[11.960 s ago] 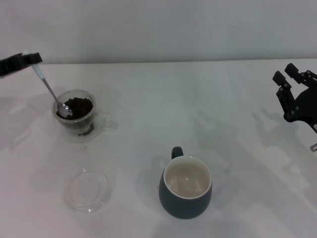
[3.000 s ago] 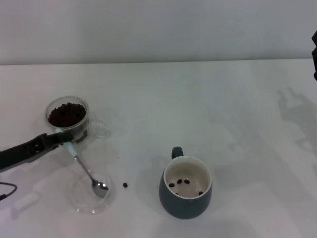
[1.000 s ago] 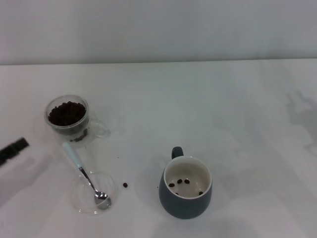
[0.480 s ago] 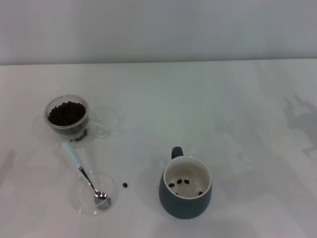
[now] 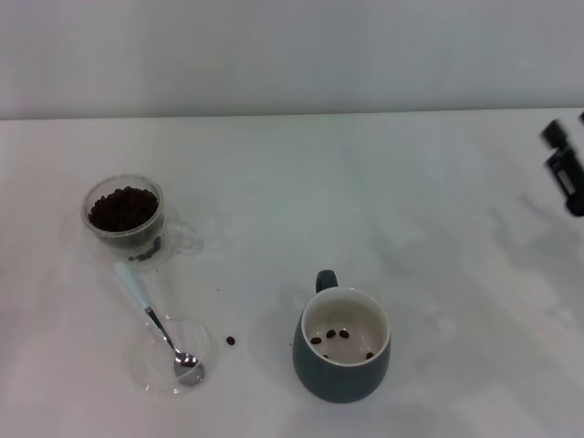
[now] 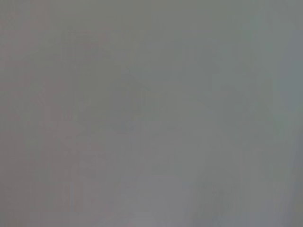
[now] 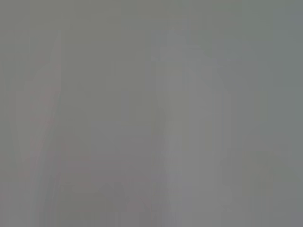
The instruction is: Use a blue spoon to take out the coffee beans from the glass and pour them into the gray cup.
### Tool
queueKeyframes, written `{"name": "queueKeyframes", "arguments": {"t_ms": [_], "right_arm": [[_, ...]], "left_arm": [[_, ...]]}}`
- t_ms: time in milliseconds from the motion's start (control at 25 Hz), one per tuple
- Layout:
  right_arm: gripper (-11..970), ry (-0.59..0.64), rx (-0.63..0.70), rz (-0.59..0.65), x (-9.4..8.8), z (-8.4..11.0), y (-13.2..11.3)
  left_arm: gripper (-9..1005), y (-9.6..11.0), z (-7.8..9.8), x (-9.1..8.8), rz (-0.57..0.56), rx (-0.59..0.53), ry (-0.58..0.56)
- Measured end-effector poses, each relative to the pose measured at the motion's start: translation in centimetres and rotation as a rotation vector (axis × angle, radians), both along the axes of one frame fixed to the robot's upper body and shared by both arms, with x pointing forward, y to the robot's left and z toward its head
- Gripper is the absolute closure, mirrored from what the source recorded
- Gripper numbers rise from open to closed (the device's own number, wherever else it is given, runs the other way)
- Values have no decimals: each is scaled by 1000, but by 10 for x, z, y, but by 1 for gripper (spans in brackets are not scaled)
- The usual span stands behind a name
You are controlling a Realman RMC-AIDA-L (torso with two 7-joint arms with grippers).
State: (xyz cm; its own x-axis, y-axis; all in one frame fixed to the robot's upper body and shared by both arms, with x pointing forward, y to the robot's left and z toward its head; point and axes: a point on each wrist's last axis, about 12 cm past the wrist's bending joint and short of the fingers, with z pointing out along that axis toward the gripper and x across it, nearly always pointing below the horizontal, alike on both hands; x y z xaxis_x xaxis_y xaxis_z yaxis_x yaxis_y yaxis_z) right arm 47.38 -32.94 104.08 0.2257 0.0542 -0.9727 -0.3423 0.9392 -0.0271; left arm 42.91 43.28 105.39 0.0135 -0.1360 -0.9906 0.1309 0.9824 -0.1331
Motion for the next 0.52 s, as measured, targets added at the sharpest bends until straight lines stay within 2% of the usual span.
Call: {"name": "queueKeyframes", "arguments": {"t_ms": [80, 320, 520], "right_arm": [[477, 14, 2, 42, -3, -2, 5], [367, 60, -25, 120, -5, -9, 18], [367, 43, -25, 128, 2, -5, 22]], "left_arm": [[344, 0, 0, 0, 11, 18, -9], [344, -4, -9, 3, 41, 48, 5], [344, -4, -15, -6, 77, 18, 11]]}}
